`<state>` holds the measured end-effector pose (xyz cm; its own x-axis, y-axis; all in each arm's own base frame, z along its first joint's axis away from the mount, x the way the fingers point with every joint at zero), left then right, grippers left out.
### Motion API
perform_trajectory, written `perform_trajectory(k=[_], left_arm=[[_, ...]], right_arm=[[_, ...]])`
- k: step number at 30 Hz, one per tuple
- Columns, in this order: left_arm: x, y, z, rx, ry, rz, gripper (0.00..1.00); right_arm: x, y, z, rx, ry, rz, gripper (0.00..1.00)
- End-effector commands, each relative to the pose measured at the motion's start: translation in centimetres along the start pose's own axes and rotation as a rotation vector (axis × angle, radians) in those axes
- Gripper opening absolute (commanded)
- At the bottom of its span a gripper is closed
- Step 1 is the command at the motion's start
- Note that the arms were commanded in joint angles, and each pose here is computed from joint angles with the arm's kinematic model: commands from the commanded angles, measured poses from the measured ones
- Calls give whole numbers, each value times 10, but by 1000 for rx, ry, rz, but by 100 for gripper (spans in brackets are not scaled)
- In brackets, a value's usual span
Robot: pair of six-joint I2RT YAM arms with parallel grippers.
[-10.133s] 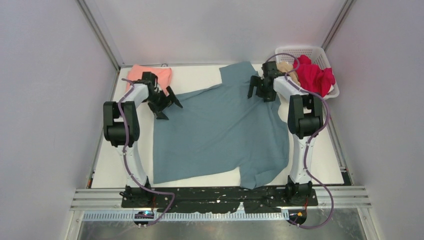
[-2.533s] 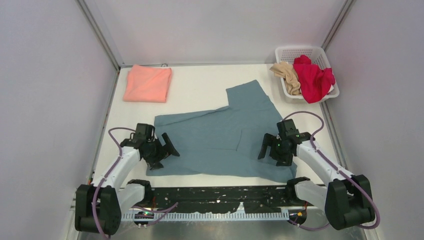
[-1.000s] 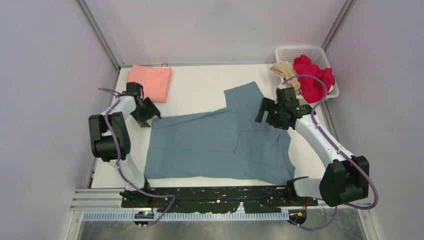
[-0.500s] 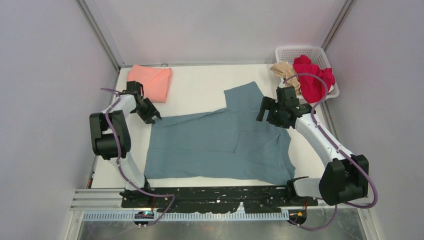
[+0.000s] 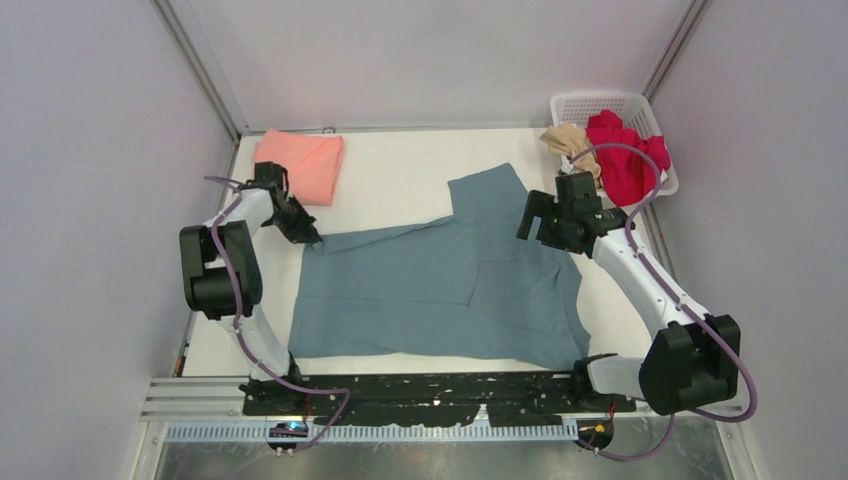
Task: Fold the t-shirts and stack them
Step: Grab the side of the flattened tshirt furthest away from the robot with both arms
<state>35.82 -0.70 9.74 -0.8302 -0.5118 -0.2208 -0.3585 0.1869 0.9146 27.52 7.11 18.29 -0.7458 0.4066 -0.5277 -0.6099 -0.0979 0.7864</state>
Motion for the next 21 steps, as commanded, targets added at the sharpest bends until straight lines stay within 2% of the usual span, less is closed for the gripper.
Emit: perform_trajectory(k=[1, 6, 11, 12, 13, 14, 15, 16, 21], left_arm=[[-6, 28, -12, 67, -51, -94, 0], [-3, 36, -13, 76, -64, -99, 0], [-1, 40, -16, 93, -67, -78, 0], [-2, 40, -16, 90, -66, -77, 0], [-3, 42, -15, 86, -59, -75, 0], [-3, 43, -14, 82, -48, -71, 0], [-4, 44, -13, 84, -34, -70, 0], [-5, 45, -13, 91, -25, -71, 0], [-17, 49, -17, 120, 24, -57, 0]], right_arm=[[-48, -11, 29, -69, 16, -121, 95], [-100, -48, 62, -81, 22, -197, 95], [-164, -106, 88, 7, 73, -273, 95], [-161, -133, 86, 38, 92, -237, 95], [-180, -129, 97, 19, 95, -271, 95], [-176, -152, 96, 36, 109, -239, 95], [-193, -149, 107, 11, 106, -279, 95], [-200, -163, 112, 5, 109, -292, 95], [-218, -202, 123, 1, 103, -322, 95]])
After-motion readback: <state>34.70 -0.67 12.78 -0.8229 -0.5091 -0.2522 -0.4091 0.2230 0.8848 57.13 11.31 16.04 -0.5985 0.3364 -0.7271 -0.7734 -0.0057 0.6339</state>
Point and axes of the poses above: each gripper's point midway between its finger pads, its own y axis back along the fingers, its own z axis along the line the jaws close on, x = y × z, the point moved 6 cm from there along y, back along the fingers, and after that the axes turned 8 degrees about -y, right-handed, at the moved point
